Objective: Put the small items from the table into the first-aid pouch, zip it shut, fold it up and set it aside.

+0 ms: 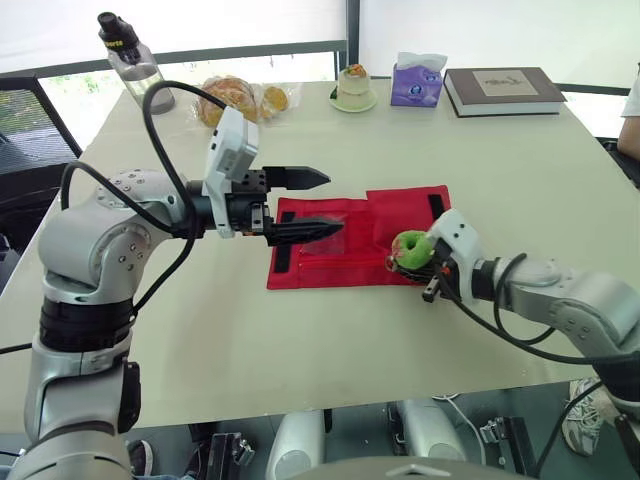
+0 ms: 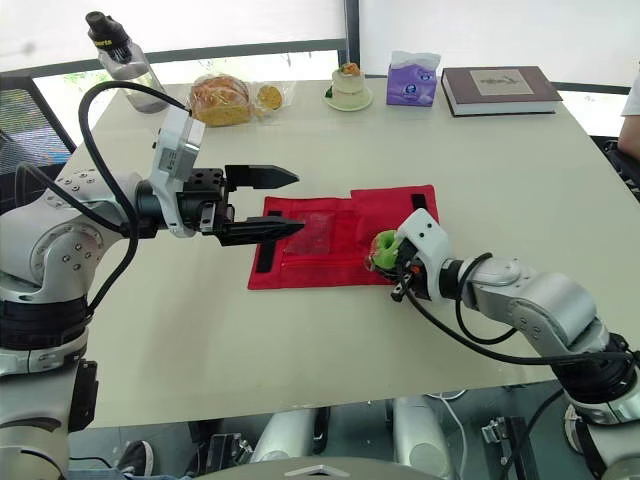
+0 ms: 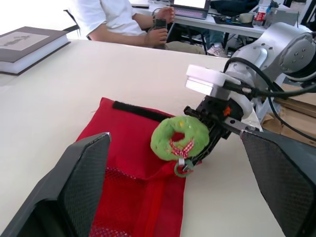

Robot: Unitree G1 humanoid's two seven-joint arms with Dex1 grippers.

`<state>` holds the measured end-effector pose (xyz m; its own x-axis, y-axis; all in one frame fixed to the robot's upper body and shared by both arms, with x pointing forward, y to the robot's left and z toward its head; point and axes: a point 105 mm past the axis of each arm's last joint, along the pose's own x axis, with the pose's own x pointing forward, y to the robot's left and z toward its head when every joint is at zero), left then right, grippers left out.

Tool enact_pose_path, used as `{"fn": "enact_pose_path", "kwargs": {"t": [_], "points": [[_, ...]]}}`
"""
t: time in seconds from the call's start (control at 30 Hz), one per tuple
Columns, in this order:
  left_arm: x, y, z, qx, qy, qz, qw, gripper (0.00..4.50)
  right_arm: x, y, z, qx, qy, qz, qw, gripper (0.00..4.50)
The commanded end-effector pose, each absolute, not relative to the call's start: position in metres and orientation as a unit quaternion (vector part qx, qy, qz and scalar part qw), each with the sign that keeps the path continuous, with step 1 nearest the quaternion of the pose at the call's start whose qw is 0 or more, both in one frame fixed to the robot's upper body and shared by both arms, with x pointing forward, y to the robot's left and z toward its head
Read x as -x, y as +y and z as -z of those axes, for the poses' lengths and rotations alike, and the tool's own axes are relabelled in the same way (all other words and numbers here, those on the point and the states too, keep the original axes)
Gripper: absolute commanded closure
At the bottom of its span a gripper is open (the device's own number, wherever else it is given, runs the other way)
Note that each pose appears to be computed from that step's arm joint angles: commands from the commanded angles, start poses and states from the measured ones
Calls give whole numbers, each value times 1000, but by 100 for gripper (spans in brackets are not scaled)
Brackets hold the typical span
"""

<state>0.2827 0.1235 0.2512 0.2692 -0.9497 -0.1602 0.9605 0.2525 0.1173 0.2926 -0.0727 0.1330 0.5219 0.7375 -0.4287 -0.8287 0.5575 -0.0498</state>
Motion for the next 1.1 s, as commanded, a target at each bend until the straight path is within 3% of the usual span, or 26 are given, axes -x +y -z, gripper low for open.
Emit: {"fn": "enact_pose_path", "kwargs": {"t": [0.03,0.1,0.13,0.2,0.33,0.47,0.73,0.97,1.1], "points": [[-277,128,-261,-104,8,594,798,0,-300,-69,-142,148,151,-451,867,445],[-276,130,-259,-99,11,589,802,0,-306,-71,-147,142,138,-437,877,445],[-276,131,-258,-97,13,586,804,0,-309,-73,-150,138,133,-432,881,397],[-276,133,-255,-94,16,581,808,0,-311,-75,-156,136,123,-430,884,351],[-278,135,-252,-84,20,574,814,0,-310,-72,-166,128,103,-437,884,161],[-278,136,-251,-78,21,571,817,0,-310,-70,-170,127,92,-436,886,3],[-284,151,-240,-53,42,539,840,0,-297,-67,-175,121,78,-469,871,3],[-303,204,-192,18,141,390,910,0,-276,-90,-204,103,-7,-507,856,3],[-304,215,-167,67,183,335,922,0,-268,-107,-212,111,-20,-509,853,3]]}}
